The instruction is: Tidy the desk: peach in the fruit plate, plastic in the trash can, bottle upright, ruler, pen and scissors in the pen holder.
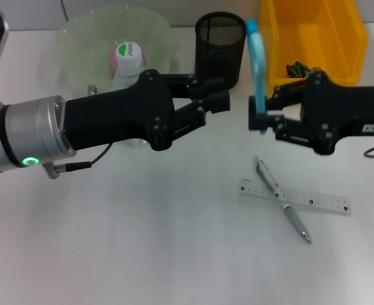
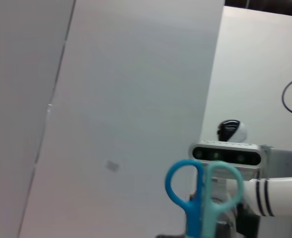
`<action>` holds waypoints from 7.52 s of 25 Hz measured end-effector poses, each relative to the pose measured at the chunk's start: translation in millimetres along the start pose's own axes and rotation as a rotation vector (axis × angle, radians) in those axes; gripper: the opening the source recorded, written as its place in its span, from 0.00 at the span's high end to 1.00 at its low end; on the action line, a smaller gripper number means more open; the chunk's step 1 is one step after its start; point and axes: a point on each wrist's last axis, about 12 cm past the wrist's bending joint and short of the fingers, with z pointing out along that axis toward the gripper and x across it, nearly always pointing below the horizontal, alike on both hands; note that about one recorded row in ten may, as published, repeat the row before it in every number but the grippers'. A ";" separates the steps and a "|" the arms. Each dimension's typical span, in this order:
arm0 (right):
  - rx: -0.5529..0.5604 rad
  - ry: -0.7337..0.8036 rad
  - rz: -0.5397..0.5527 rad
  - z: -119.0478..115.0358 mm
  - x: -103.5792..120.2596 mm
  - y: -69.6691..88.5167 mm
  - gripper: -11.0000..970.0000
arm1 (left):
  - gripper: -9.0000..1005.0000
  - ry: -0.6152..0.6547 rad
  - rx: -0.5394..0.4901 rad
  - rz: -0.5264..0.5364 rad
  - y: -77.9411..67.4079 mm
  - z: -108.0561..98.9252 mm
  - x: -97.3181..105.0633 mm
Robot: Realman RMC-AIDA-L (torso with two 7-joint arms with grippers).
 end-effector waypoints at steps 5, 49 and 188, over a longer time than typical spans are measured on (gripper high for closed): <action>0.138 -0.043 0.006 -13.4 -1.6 -11.4 0.77 | 0.80 -0.006 -0.034 0.017 -0.8 -6.9 4.1; 0.551 -0.149 -0.008 2.1 -2.3 -68.4 0.76 | 0.25 -0.002 -0.119 0.112 2.4 -9.2 22.3; 0.163 0.308 0.174 -73.3 -20.8 46.3 0.35 | 0.17 0.016 -0.076 0.052 -22.1 -16.2 47.5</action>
